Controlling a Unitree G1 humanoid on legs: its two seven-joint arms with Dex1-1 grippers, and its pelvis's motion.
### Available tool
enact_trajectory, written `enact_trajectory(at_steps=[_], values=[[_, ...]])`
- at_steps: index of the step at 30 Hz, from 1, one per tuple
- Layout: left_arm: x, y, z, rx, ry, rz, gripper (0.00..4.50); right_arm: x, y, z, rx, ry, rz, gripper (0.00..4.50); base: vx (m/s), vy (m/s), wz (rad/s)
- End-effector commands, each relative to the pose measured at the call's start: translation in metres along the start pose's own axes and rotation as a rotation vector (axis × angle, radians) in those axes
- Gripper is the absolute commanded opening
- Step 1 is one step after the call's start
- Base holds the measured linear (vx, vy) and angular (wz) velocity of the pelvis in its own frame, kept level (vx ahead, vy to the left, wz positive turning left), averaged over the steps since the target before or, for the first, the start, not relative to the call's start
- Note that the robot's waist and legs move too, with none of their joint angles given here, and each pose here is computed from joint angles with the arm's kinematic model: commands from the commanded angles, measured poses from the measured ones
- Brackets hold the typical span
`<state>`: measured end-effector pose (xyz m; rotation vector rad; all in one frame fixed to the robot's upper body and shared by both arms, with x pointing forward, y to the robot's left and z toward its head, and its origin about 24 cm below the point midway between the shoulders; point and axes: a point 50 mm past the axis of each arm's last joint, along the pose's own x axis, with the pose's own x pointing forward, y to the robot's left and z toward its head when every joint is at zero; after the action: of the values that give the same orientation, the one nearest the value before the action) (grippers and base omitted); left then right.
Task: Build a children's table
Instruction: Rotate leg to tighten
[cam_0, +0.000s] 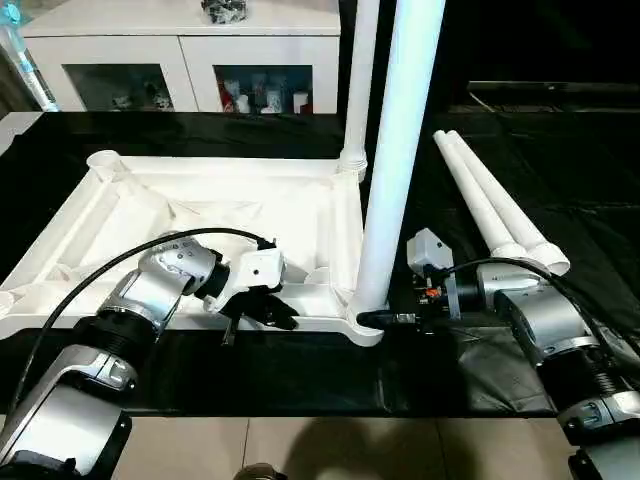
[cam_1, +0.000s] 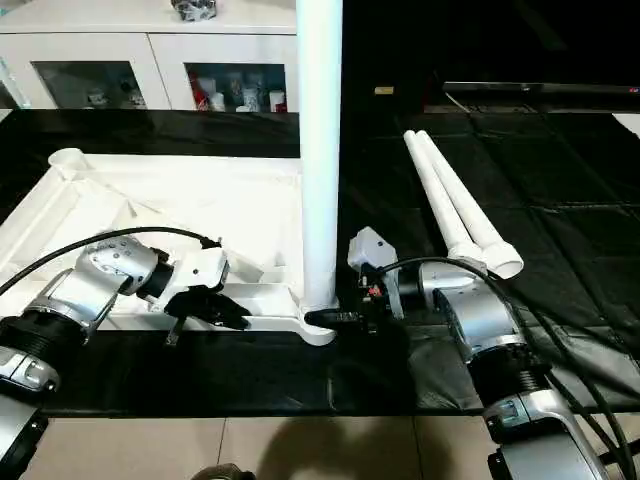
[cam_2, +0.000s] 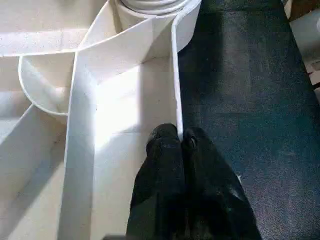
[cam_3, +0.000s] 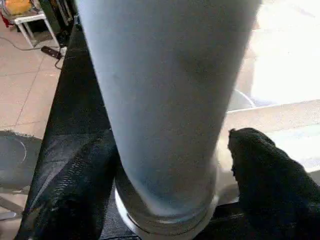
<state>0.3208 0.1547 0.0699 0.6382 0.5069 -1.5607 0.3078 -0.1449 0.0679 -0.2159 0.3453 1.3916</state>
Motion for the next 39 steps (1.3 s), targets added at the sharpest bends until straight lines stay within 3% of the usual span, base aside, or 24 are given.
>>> enact_trajectory(at_steps=[1,9,25,29,32,35,37,38,39], values=[[0.006,-0.003,0.005,0.049,0.009,-0.058,0.0,0.001,-0.001,0.002,-0.011,0.008,0.01,3.33,0.0,0.0,0.0],[0.006,-0.003,0.003,0.046,0.011,-0.056,0.0,0.003,0.0,-0.001,0.005,0.016,0.031,2.65,0.0,0.0,0.0],[0.007,0.001,0.002,-0.01,-0.001,0.007,0.0,0.01,0.006,-0.006,0.036,0.007,0.047,2.56,0.0,0.0,0.0],[0.012,0.015,0.012,-0.098,-0.071,0.152,0.0,0.021,0.003,-0.008,0.1,-0.052,-0.089,2.56,0.0,0.0,0.0],[0.017,0.034,0.032,-0.188,-0.163,0.337,0.0,0.04,-0.006,-0.014,0.21,-0.077,-0.304,2.56,0.0,0.0,0.0],[0.021,0.04,0.041,-0.235,-0.187,0.405,0.0,0.052,-0.012,-0.014,0.309,-0.112,-0.425,2.56,0.0,0.0,0.0],[0.023,0.044,0.047,-0.263,-0.196,0.448,0.0,0.06,-0.017,-0.012,0.375,-0.137,-0.502,2.56,0.0,0.0,0.0],[0.028,0.047,0.054,-0.291,-0.199,0.5,0.0,0.072,-0.024,-0.006,0.46,-0.165,-0.588,2.56,0.0,0.0,0.0],[0.028,0.048,0.055,-0.294,-0.199,0.506,0.0,0.073,-0.024,-0.005,0.47,-0.167,-0.598,2.56,0.0,0.0,0.0]])
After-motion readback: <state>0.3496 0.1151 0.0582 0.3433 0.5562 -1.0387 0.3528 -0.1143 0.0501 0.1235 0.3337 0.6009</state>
